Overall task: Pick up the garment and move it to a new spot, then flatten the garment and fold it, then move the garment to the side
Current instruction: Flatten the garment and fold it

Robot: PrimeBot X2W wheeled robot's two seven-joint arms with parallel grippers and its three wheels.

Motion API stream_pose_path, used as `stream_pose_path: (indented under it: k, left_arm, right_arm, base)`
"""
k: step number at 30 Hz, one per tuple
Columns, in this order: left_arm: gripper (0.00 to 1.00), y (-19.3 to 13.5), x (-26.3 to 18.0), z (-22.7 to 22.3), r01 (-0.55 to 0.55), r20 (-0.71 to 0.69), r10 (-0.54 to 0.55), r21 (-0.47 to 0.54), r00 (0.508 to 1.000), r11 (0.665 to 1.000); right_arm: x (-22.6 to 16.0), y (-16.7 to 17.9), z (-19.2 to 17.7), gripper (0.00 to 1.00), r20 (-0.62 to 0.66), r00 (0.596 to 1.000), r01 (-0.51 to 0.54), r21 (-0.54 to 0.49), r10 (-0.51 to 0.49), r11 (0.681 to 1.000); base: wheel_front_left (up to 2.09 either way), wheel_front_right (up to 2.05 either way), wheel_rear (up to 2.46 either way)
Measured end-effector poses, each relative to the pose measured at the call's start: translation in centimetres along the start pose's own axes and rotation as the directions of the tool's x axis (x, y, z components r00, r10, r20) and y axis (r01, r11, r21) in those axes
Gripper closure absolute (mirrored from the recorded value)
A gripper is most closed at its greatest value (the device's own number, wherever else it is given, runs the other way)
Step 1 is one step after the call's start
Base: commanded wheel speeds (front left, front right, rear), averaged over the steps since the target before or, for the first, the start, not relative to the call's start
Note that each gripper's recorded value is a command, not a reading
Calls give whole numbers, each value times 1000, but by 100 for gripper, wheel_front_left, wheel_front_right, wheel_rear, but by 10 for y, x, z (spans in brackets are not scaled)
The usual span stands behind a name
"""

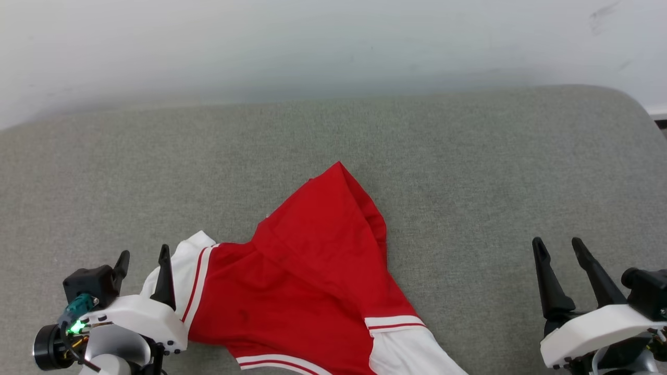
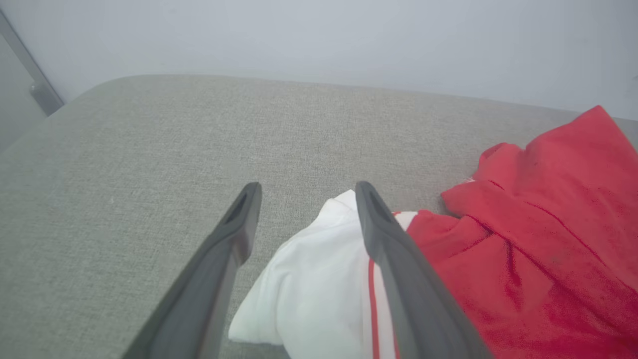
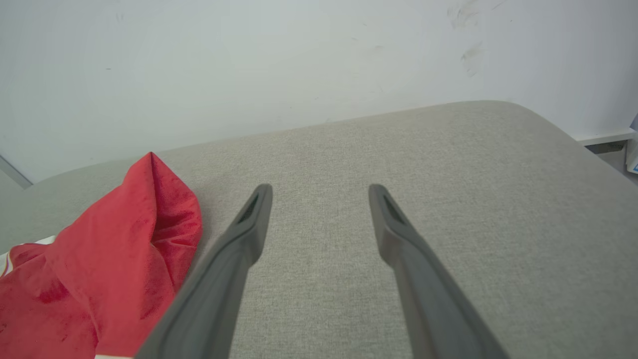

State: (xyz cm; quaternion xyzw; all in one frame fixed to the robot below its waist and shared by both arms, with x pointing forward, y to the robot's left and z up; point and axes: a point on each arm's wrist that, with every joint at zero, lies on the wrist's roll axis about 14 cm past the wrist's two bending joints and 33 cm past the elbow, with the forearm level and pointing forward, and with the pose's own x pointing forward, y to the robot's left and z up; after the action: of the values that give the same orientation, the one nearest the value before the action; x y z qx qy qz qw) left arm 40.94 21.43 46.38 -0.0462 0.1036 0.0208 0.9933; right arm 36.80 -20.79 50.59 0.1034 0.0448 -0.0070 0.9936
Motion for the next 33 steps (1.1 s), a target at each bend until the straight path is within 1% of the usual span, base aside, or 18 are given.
stream_pose_path:
  k: [4,7,10,12,14,16,18,21,25,27,29,31,33]
  left_arm:
    - [0,-9,-7,23,21,124,-21,0,992,1000]
    - [0,-18,-17,29,36,165,-34,-9,986,999]
    - [0,-24,-25,33,47,186,-45,-5,981,999]
    - [0,-25,-29,36,49,197,-47,-6,979,999]
    - [0,-26,-32,37,48,202,-47,-2,978,999]
    - [0,-27,-34,39,48,206,-47,-3,978,999]
    - [0,-27,-35,40,48,209,-47,-2,977,999]
    - [0,-28,-37,39,47,208,-46,-2,977,999]
    - [0,-27,-38,37,41,203,-38,-12,979,999]
    - [0,-28,-37,33,39,192,-35,-20,981,999]
    - [0,-26,-34,29,32,176,-27,-26,984,999]
    - [0,-24,-31,25,27,166,-21,-29,986,999]
    - [0,-22,-27,24,20,161,-15,-30,987,999]
  right_arm:
    - [-10,3,-1,0,-18,1000,-9,-7,9,1000]
    - [-18,8,-7,0,-59,998,-21,-8,21,1000]
    - [-29,15,-24,0,-161,986,-57,-23,52,998]
    - [-37,22,-40,0,-256,963,-102,-36,89,994]
    - [-45,30,-58,0,-360,924,-159,-52,131,986]
    - [-53,40,-71,0,-448,877,-222,-53,175,974]
    - [-65,46,-88,0,-544,815,-279,-67,199,958]
    - [-80,58,-105,0,-642,727,-362,-58,243,930]
    - [-89,58,-121,0,-716,654,-406,-59,245,912]
    - [-94,57,-134,0,-756,608,-410,-40,240,911]
    - [-96,55,-146,0,-785,573,-404,-21,235,915]
    - [-94,51,-157,0,-808,546,-399,-21,220,917]
    - [-88,50,-163,0,-813,539,-394,-15,218,919]
  base:
    - [0,0,0]
    - [0,0,0]
    - [0,0,0]
    - [0,0,0]
    - [0,0,0]
    - [0,0,0]
    - [0,0,0]
    - [0,0,0]
    - [0,0,0]
    - [0,0,0]
    - [0,0,0]
    - [0,0,0]
    - [0,0,0]
